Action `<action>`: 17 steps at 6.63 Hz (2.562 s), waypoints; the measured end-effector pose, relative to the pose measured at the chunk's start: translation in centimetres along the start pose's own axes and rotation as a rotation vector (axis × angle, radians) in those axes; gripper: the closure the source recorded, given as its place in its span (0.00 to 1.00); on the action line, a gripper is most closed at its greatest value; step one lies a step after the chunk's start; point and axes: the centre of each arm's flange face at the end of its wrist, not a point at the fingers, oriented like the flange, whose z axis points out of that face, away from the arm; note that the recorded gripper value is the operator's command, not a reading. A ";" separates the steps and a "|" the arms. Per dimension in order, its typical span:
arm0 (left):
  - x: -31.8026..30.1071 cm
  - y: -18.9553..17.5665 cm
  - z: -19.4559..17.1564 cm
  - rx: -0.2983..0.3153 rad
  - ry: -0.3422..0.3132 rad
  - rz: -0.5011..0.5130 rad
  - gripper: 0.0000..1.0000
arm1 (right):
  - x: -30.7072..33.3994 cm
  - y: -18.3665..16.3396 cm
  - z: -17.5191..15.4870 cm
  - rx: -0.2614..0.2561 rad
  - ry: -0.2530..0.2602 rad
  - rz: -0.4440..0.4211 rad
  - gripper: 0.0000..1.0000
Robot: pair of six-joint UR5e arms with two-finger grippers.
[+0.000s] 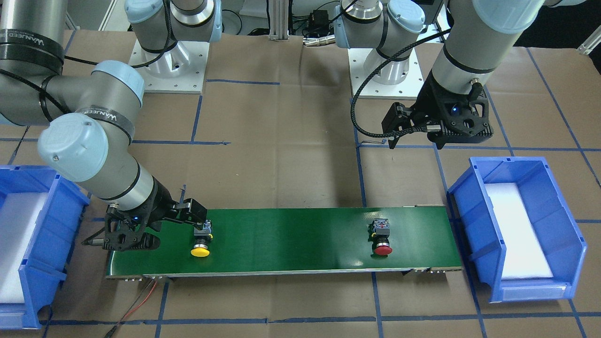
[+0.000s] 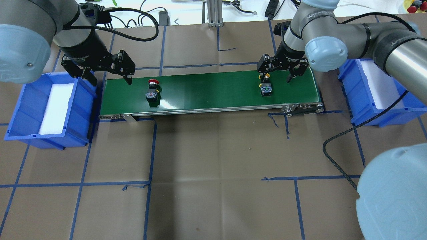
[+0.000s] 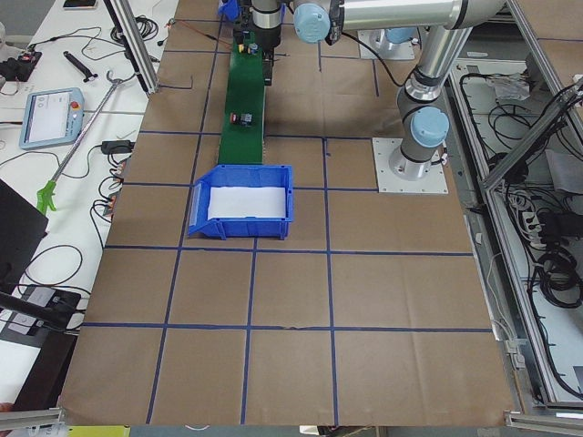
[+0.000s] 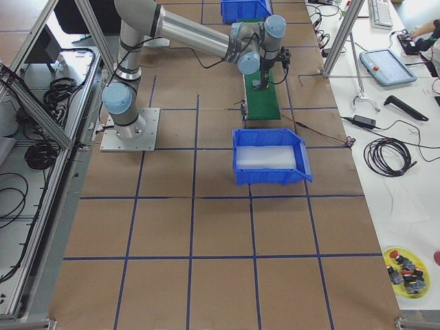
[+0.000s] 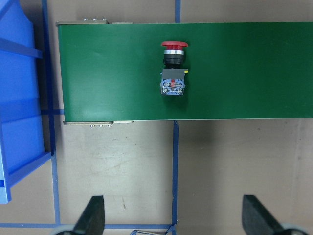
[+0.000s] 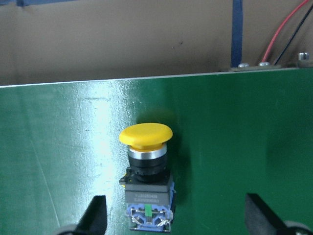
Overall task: Transport two buttons from left to right
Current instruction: 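Grasp the yellow button at the belt's far end with the right gripper, then carry the yellow button into the empty blue bin with the right gripper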
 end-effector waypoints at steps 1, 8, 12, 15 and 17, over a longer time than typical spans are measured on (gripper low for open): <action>0.0 0.0 0.0 -0.001 0.000 0.000 0.00 | 0.2 -0.2 0.9 -0.015 0.008 0.002 0.00; 0.0 0.1 0.0 0.003 0.001 0.002 0.00 | 1.4 -0.3 2.2 -0.046 0.110 -0.005 0.97; 0.1 0.2 -0.1 0.004 0.001 0.004 0.00 | 5.6 0.9 -6.5 0.052 0.292 -0.005 0.98; 0.1 0.2 -0.2 0.008 0.001 0.006 0.00 | 25.3 4.8 -20.4 0.099 0.241 0.032 0.97; 0.0 0.2 -0.3 0.010 0.001 0.008 0.00 | 31.4 5.6 -20.4 0.080 0.222 0.009 0.98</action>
